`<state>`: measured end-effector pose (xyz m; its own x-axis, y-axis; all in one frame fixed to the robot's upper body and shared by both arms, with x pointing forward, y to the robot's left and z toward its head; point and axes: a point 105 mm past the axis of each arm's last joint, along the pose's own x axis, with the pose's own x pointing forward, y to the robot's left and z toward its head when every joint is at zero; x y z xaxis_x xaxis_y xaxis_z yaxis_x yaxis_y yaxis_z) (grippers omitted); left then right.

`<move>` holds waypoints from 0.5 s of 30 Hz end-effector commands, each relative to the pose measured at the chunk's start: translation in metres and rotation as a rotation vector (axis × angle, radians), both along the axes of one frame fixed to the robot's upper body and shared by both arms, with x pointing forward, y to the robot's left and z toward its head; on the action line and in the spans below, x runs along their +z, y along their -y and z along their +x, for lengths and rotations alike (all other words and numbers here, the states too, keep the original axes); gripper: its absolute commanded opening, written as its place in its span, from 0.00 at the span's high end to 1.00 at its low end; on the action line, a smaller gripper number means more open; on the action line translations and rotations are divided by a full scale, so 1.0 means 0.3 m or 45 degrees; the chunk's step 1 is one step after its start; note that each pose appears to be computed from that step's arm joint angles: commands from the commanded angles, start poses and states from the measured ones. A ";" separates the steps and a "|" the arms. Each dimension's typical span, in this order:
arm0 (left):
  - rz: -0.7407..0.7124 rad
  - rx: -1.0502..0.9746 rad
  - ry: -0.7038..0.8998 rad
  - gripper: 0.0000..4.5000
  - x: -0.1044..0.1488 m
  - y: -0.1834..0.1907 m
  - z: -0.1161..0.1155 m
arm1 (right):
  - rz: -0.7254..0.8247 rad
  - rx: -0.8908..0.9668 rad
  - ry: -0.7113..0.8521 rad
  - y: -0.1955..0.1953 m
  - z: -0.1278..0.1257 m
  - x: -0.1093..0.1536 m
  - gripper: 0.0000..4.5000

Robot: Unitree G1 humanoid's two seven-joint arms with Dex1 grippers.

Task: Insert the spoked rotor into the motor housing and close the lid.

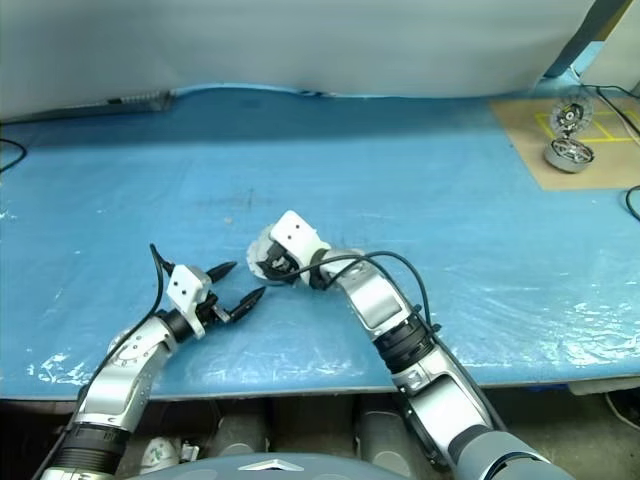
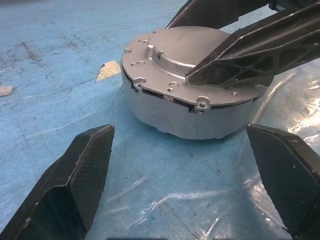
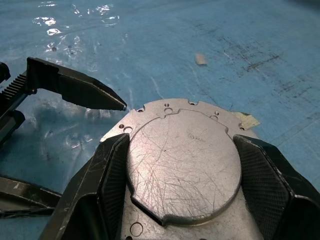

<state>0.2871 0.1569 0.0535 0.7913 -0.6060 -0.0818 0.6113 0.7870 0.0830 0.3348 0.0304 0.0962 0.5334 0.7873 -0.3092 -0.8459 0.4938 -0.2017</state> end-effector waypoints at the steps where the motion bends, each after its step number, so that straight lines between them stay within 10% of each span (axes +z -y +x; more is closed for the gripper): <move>1: -0.005 -0.010 0.044 0.00 0.032 0.005 -0.003 | -0.033 -0.027 0.016 0.004 0.005 -0.019 0.34; 15: 0.006 -0.011 0.045 0.00 0.035 -0.003 -0.001 | -0.149 -0.028 -0.075 0.025 -0.004 -0.086 0.34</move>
